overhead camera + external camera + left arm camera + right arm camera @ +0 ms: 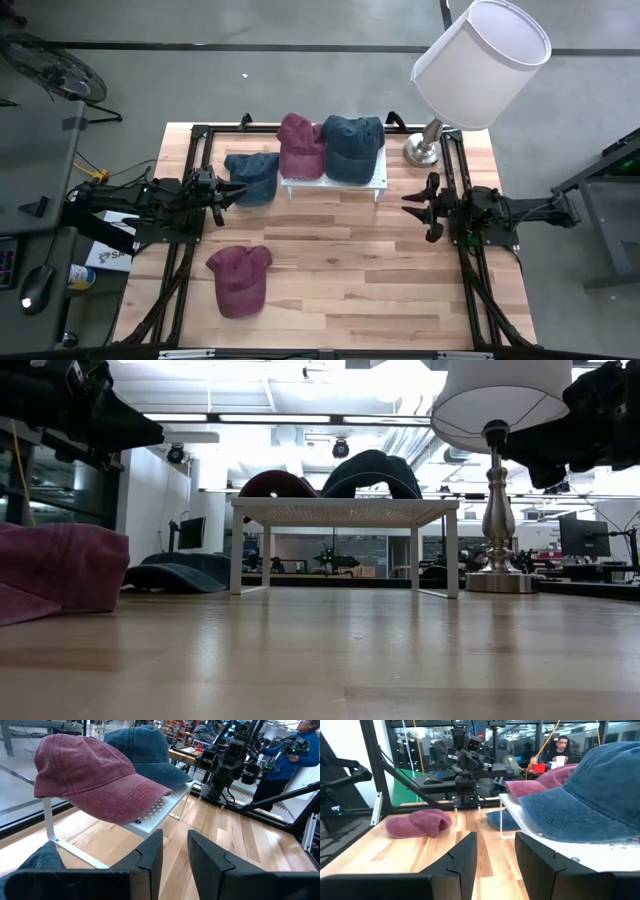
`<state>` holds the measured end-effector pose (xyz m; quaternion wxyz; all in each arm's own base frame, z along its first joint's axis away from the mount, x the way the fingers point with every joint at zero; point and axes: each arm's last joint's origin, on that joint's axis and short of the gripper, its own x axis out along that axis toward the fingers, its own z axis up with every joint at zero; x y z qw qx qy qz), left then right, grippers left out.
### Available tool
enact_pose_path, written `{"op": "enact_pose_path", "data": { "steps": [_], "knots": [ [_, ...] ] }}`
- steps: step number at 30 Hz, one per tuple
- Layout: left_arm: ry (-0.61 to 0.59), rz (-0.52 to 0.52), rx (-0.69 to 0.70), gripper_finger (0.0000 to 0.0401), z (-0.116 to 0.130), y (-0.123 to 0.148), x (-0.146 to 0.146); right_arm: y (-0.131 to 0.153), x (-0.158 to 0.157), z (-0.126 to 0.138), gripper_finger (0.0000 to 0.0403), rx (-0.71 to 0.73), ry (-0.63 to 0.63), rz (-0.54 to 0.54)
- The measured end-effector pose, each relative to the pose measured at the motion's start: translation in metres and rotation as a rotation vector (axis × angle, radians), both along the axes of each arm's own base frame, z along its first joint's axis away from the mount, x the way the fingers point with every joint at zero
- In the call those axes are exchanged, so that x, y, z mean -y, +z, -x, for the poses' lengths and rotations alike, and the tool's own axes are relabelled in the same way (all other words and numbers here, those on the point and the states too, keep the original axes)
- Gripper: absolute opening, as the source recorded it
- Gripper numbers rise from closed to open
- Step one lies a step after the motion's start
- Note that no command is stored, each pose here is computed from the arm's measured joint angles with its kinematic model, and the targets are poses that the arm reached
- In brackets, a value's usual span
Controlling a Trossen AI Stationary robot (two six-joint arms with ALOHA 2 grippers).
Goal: Pick & Place hat
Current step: Stack the red cap on top of the red cap on the shelf
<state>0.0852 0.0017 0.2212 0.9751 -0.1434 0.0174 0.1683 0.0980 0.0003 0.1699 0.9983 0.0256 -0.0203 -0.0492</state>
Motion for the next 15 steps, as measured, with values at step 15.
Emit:
{"op": "enact_pose_path", "data": {
  "steps": [15],
  "knots": [
    [0.0, 0.0, 0.0, 0.009, 0.0, 0.0001, 0.0, -0.0018, -0.0021, -0.0002, 0.0126, -0.018, 0.073, -0.021]
  ]
}}
